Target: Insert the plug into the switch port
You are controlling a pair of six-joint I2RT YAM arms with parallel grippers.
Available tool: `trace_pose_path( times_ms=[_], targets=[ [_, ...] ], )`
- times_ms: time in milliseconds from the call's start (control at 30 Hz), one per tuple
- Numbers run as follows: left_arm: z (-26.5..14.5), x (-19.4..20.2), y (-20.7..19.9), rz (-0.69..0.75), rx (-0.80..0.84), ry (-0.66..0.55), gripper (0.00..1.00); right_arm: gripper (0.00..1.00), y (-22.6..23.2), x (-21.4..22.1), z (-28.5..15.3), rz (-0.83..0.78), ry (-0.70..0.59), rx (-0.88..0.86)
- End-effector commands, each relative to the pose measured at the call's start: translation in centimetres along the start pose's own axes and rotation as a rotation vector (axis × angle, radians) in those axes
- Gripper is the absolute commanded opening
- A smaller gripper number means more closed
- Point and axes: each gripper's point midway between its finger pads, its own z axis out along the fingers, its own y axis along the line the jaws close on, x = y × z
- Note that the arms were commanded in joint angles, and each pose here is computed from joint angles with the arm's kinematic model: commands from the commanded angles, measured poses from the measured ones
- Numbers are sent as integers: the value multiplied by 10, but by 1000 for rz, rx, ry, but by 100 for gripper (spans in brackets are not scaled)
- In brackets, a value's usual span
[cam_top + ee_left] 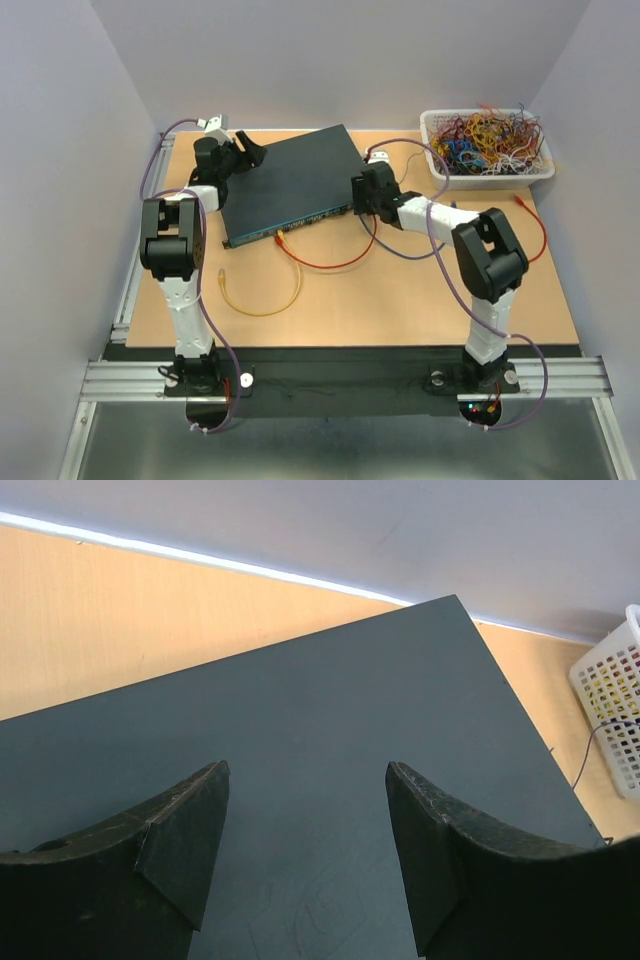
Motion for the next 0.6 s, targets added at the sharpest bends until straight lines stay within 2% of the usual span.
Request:
trace_pose_path(
  times_ms=[0, 100, 267, 567],
  targets=[
    [-11, -28, -23, 22, 52, -62, 75, 66, 7, -18, -34, 85, -107, -66],
    [-14, -29, -30, 19, 57, -65, 75, 67, 0, -11, -63, 122, -121, -90],
    [-26, -21, -42, -5, 64, -47, 75, 72, -9, -23, -80, 165, -177, -75],
    [-65, 5, -88, 31, 70, 6, 75, 72, -37, -90, -36, 284, -249, -103]
  ],
)
